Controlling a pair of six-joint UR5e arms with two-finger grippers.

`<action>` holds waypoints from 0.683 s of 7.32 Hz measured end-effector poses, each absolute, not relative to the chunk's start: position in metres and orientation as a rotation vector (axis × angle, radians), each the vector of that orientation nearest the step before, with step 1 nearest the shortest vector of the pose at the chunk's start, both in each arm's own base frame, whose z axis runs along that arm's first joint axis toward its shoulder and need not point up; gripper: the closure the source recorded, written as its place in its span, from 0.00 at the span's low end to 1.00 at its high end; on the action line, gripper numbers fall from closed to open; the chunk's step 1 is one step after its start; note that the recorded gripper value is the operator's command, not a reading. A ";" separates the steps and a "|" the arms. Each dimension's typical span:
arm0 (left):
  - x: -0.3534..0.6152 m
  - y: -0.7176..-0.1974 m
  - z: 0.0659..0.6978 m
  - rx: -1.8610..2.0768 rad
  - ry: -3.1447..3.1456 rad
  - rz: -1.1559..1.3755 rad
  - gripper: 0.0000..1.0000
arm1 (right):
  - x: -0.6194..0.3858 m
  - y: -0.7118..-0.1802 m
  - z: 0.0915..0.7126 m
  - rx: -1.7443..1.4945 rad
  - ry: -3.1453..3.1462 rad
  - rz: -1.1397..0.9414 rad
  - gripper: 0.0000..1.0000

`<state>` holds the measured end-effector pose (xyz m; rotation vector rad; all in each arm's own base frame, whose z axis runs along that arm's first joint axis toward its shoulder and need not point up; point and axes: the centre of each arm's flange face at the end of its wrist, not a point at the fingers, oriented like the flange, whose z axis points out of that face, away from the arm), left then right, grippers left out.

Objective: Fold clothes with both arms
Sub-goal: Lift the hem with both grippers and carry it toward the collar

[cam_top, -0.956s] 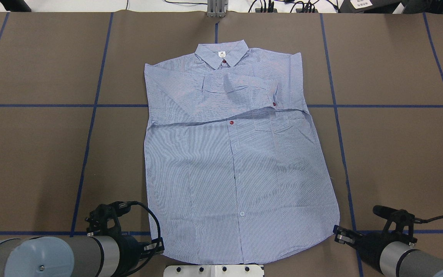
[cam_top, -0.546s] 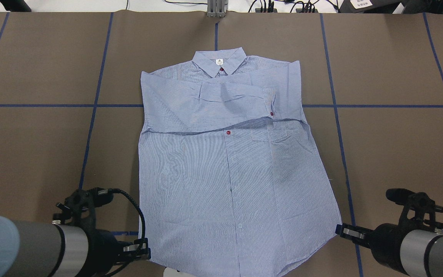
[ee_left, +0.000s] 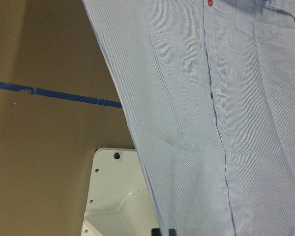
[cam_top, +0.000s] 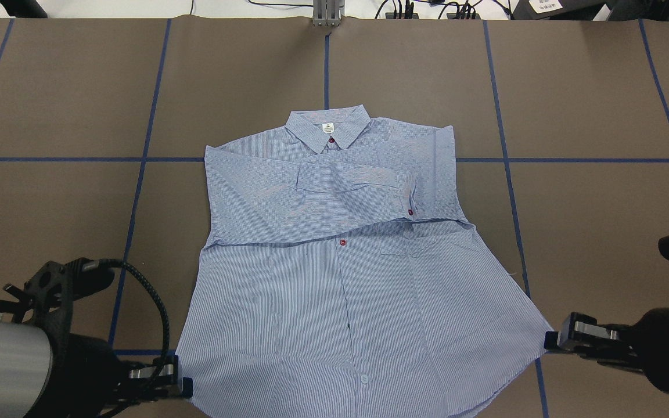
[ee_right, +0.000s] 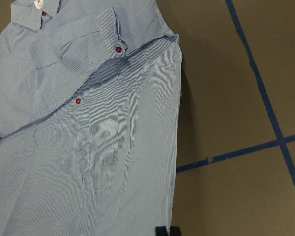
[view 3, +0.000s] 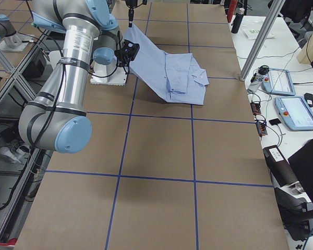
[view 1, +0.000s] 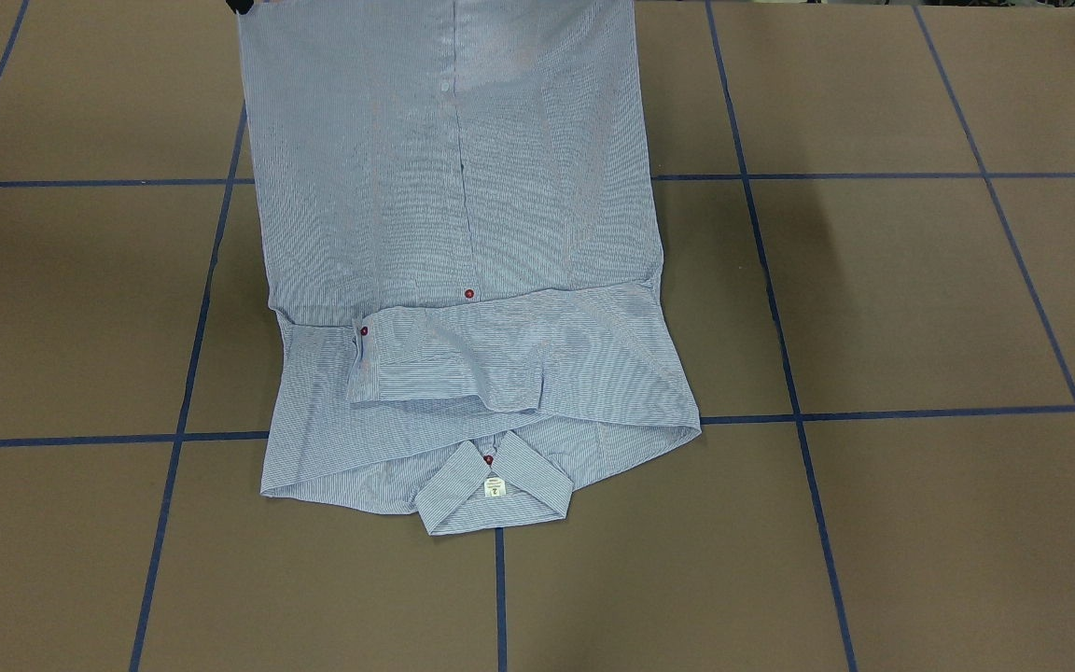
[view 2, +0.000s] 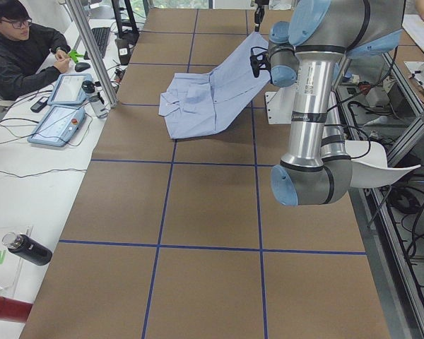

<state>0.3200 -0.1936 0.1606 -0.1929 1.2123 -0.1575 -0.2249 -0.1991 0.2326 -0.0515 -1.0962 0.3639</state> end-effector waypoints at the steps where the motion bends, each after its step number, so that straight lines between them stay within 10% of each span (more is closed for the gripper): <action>1: 0.336 -0.219 0.162 -0.163 1.193 -0.209 1.00 | -0.238 -0.221 0.241 -0.007 -1.081 0.375 1.00; 5: 0.357 -0.352 0.174 0.060 1.104 -0.421 1.00 | -0.305 -0.356 0.237 0.170 -0.998 0.453 1.00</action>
